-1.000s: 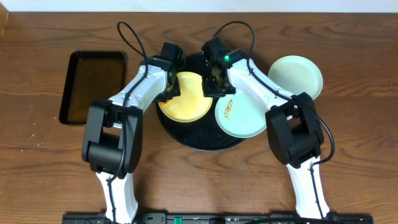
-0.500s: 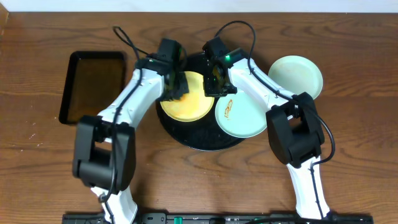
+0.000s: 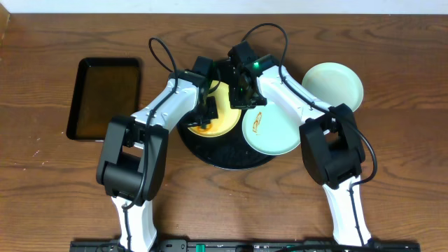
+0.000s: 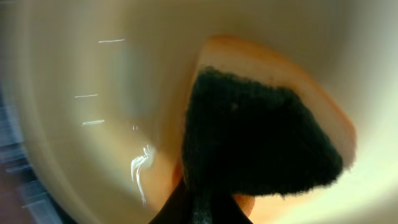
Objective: Clean dirty plates on tray and stack at the side
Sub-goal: 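Carry the sponge with the left gripper back to the black tray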
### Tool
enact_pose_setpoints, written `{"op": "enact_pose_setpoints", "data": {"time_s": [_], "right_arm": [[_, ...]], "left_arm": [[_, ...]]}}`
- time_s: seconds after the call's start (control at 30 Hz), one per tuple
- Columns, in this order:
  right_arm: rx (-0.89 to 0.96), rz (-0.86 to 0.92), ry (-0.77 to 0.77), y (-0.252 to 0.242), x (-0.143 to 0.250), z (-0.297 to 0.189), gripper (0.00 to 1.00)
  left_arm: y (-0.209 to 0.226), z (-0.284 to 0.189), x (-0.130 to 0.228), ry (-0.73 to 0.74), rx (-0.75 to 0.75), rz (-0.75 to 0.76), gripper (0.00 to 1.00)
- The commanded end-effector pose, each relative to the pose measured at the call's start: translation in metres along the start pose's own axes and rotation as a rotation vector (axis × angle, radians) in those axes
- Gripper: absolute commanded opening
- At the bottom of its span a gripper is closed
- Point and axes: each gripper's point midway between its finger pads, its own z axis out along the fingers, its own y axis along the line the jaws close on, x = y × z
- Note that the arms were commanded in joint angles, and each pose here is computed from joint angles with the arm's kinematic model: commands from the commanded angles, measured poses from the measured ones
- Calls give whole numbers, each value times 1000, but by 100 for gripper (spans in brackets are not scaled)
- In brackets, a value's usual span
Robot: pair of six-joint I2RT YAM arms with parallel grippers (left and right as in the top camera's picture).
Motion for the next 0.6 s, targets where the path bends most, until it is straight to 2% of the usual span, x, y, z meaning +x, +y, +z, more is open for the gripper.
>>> {"op": "enact_pose_setpoints", "data": {"time_s": [0.0, 0.07, 0.17, 0.37, 0.47, 0.57], "right_arm": [[43, 31, -11, -15, -6, 4, 1], [43, 31, -11, -15, -6, 4, 1], [42, 0, -14, -14, -7, 4, 1], [61, -14, -31, -16, -10, 3, 1], [49, -81, -58, -13, -17, 3, 1], [26, -93, -116, -4, -32, -23, 1]], "left_arm": [[66, 3, -14, -100, -353, 2, 7], [77, -5, -23, -154, -423, 4, 7], [79, -22, -37, -222, -453, -5, 8], [66, -91, -67, -412, -350, -68, 8], [65, -137, -69, -487, -219, -121, 7], [69, -169, -66, -466, 34, -182, 7]]}}
